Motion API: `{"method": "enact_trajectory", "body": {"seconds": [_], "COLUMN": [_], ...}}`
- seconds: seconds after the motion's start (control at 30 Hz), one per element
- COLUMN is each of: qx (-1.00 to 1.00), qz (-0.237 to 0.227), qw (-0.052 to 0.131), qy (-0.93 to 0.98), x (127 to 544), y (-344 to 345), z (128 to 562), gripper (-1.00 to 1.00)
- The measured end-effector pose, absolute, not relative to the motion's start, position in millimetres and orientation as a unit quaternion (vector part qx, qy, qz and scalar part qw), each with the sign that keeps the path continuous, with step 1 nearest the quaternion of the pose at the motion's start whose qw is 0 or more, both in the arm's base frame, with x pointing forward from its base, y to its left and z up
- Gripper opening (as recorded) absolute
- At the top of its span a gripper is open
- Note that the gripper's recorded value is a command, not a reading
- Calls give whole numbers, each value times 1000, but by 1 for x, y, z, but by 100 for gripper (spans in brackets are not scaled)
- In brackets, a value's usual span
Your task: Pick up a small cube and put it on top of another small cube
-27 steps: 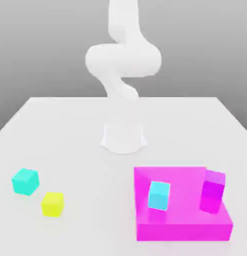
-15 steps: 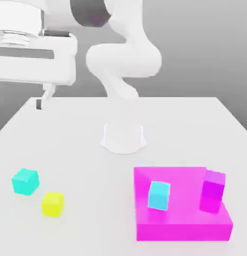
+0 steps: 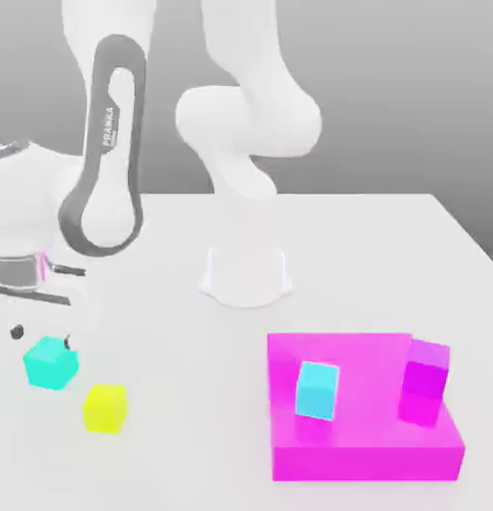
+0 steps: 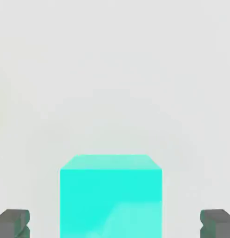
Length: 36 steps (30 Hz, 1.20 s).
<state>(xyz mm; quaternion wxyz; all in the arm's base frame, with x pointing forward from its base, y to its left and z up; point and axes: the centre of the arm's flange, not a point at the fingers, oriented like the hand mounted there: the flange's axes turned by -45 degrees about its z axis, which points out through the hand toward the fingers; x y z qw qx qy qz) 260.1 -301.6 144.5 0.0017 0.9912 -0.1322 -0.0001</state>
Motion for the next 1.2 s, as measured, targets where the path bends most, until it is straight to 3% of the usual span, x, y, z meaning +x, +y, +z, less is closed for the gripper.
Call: {"method": "enact_trajectory", "body": {"seconds": [0.03, 0.27, 0.47, 0.87, 1.07, 1.1, 1.2], "qx": [991, 991, 991, 999, 999, 999, 999], "qz": [0, -1, 0, 0, 0, 0, 0], "qw": [1, 0, 0, -1, -1, -1, -1], "qy": [-133, -133, -132, -42, -41, -42, -42], "x": [260, 259, 260, 349, 353, 352, 352], "y": [-301, -301, -300, -198, -194, -194, -194], "z": [137, 137, 191, 242, 193, 185, 185], "gripper": [-100, -100, -100, -100, -100, 100, 100]}}
